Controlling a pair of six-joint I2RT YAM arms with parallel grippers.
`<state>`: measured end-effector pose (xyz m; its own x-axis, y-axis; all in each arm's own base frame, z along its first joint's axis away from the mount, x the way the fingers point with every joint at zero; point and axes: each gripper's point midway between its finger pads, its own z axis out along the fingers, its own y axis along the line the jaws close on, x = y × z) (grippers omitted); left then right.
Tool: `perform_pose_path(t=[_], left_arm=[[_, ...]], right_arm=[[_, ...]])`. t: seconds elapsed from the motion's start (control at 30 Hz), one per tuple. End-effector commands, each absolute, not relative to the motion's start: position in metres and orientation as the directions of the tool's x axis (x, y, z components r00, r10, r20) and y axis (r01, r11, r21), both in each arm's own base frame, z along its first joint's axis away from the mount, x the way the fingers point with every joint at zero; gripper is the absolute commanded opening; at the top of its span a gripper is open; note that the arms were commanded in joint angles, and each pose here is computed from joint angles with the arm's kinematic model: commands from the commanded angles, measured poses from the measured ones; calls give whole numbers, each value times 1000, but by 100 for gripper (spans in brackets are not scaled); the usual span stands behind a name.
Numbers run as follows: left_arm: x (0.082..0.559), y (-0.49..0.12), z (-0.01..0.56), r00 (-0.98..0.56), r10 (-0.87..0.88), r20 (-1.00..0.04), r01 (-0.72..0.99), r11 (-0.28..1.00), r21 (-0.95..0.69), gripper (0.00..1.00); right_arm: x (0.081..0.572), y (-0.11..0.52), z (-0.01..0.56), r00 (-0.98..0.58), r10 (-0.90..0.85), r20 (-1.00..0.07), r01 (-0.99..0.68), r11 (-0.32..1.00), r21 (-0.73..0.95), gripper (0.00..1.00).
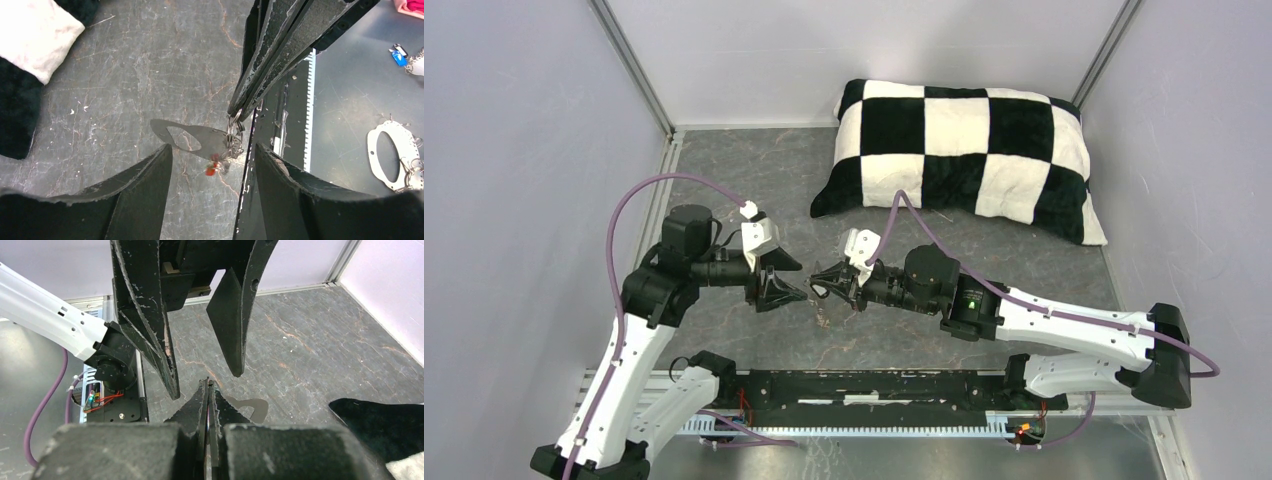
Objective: Put the keys on the keyring
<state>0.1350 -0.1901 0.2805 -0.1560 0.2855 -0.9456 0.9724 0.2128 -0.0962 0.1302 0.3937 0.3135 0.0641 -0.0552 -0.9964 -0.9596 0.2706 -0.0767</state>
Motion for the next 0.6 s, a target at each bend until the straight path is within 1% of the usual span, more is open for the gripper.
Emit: perform_pose_path(t=[0.0,0.1,0.13,0.33,0.4,0.47,0.57], left_arm=[[141,-191,284,-69,285,-956,980,200,-11,65],[146,-193,291,-61,258,-964,975,222,-2,53],[146,-194,293,-59,249,-967,975,222,-2,51],[146,-195,296,-62,230,-971,975,223,-9,51],[144,-195,298,-60,226,-972,976,218,-10,48],[142,-196,299,-58,222,-973,978,208,-11,36],[140,-195,297,-59,232,-971,979,202,-11,14]], right_arm=[[129,397,362,97,76,-992,-961,267,-73,0],[129,398,361,97,75,-992,-962,262,-74,0],[128,398,361,96,76,-992,-963,259,-73,0],[127,399,362,93,78,-993,-964,257,-71,0],[128,399,362,96,79,-992,-964,257,-73,0],[128,399,363,96,80,-992,-964,257,-72,0],[128,398,363,96,80,-992,-962,262,-72,0]])
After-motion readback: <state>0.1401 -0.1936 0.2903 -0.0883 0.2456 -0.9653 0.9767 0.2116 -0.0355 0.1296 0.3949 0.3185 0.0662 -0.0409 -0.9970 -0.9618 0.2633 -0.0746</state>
